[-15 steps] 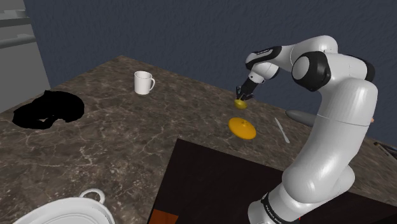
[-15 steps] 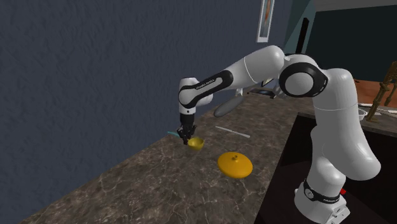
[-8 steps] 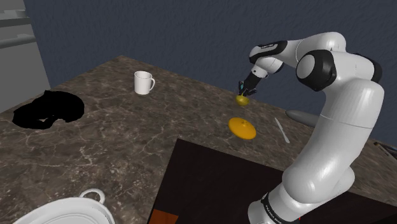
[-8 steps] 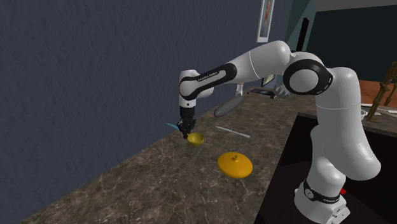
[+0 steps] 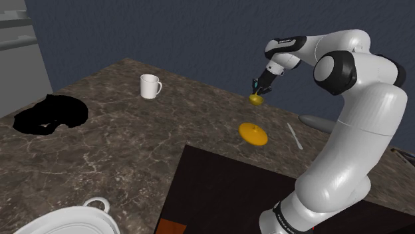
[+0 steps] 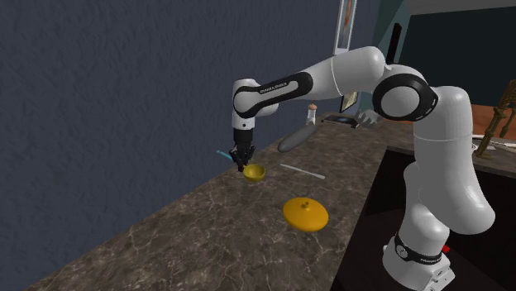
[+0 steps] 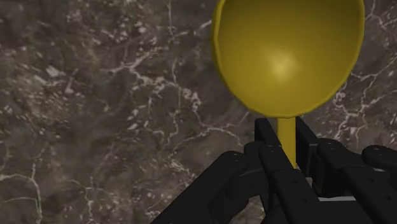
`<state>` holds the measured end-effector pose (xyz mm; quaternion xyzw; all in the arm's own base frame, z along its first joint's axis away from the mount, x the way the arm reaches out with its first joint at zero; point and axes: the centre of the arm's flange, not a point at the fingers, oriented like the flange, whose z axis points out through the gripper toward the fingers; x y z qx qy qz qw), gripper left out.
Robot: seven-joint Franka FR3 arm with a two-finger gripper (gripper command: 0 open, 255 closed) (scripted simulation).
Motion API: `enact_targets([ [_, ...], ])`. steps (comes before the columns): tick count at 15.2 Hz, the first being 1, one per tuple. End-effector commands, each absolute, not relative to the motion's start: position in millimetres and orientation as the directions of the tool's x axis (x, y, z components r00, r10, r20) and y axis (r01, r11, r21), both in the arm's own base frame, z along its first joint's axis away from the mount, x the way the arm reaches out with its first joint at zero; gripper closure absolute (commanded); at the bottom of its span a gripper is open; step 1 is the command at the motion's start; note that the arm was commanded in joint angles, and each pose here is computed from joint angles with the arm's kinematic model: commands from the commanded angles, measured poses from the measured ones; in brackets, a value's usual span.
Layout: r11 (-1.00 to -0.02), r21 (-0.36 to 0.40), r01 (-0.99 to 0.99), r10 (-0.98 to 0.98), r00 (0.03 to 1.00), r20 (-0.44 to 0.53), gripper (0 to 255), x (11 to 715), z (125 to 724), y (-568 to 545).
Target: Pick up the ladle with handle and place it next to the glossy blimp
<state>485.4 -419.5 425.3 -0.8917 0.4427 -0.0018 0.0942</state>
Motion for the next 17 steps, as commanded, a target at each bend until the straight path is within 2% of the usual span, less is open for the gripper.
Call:
enact_targets([
  [1, -0.590, -0.169, -0.789, -0.790, 0.608, -0.080, 255, 486, 437, -420],
  [12, -0.590, -0.169, -0.789, -0.790, 0.608, -0.080, 255, 486, 491, -420],
  [17, -0.590, -0.169, -0.789, -0.790, 0.608, -0.080, 255, 421, 492, -432],
])
